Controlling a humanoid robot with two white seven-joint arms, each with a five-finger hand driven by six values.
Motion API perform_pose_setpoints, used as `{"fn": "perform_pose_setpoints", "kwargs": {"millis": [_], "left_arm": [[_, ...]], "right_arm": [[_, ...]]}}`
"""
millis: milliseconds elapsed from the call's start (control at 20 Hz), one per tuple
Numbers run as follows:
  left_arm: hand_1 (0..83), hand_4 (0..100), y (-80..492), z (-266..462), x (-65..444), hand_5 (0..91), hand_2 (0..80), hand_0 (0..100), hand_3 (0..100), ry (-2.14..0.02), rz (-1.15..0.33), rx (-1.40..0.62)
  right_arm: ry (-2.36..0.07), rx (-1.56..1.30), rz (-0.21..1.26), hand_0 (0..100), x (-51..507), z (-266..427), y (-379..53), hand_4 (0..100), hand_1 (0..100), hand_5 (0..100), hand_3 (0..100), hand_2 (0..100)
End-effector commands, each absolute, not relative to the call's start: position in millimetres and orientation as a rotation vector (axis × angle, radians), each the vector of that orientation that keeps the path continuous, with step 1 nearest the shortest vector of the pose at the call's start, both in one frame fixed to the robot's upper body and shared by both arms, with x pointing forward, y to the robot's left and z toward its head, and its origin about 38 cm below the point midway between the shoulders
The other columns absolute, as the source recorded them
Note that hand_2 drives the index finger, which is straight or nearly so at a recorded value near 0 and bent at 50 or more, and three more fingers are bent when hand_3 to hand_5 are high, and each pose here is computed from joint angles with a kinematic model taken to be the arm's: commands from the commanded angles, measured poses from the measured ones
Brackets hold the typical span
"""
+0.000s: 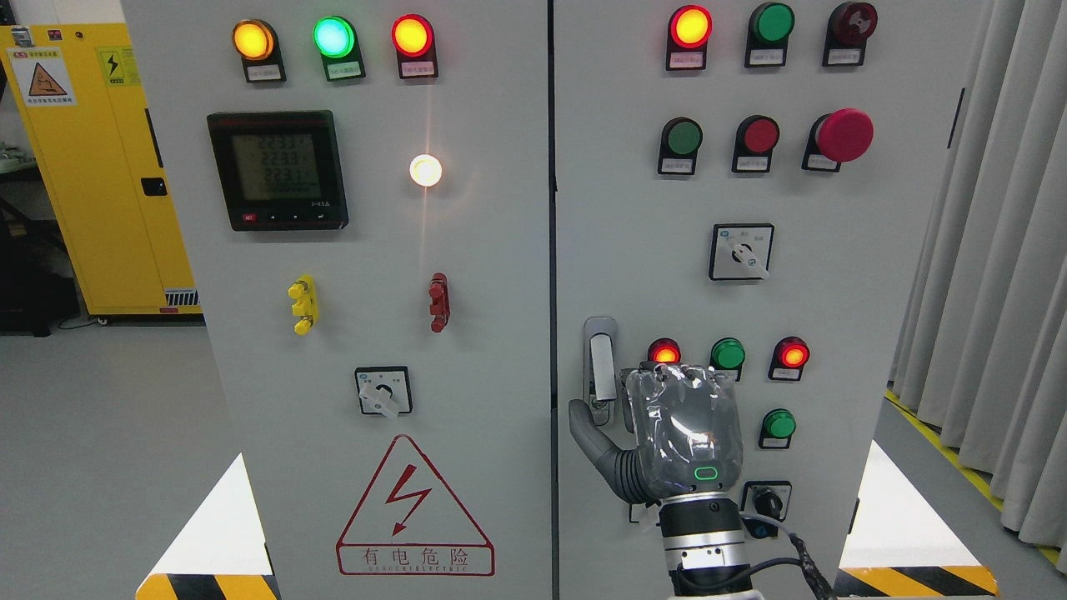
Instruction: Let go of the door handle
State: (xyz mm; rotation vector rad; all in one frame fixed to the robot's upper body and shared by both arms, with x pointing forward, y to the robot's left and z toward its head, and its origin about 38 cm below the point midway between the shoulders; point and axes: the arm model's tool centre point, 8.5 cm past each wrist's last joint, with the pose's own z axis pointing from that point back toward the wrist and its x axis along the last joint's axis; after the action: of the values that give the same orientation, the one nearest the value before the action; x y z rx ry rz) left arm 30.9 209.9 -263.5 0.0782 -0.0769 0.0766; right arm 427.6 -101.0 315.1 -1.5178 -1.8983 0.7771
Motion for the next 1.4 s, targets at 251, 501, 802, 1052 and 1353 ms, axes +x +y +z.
{"fn": "perform_pose_setpoints", "kwargs": {"millis": [251,501,802,1052,1353], "left_arm": [[55.6,0,209.5,-263.5,35.2,0.0,0.0,12,0,-0.089,0.078,0.076],[55.6,0,210.5,-263.5,35.2,0.0,0.0,12,0,-0.089,0.078,0.078],[55.6,0,210.5,-263.5,35.2,0.0,0.0,12,0,-0.089,0.078,0.078],[55.6,0,209.5,-263.5,35.2,0.0,0.0,12,0,-0.089,0.078,0.076],[55.6,0,209.5,-263.5,35.2,0.0,0.0,12,0,-0.089,0.078,0.076]], "right_arm": [[-1.886,-1.526,0.76,36,430.9,315.8,-106.6,100,38,99,100,98],[-1.883,-1.521,0.761,38,431.3,314.1,-107.6,100,38,99,100,98],[-1.882,-1.519,0.759,42,431.5,314.1,-108.2,100,38,99,100,98],[-1.883,-1.517,0.758,45,431.5,314.0,-108.2,100,37,99,100,98],[-1.882,-1.517,0.756,50,431.2,313.9,-108.8,100,37,99,100,98]]}}
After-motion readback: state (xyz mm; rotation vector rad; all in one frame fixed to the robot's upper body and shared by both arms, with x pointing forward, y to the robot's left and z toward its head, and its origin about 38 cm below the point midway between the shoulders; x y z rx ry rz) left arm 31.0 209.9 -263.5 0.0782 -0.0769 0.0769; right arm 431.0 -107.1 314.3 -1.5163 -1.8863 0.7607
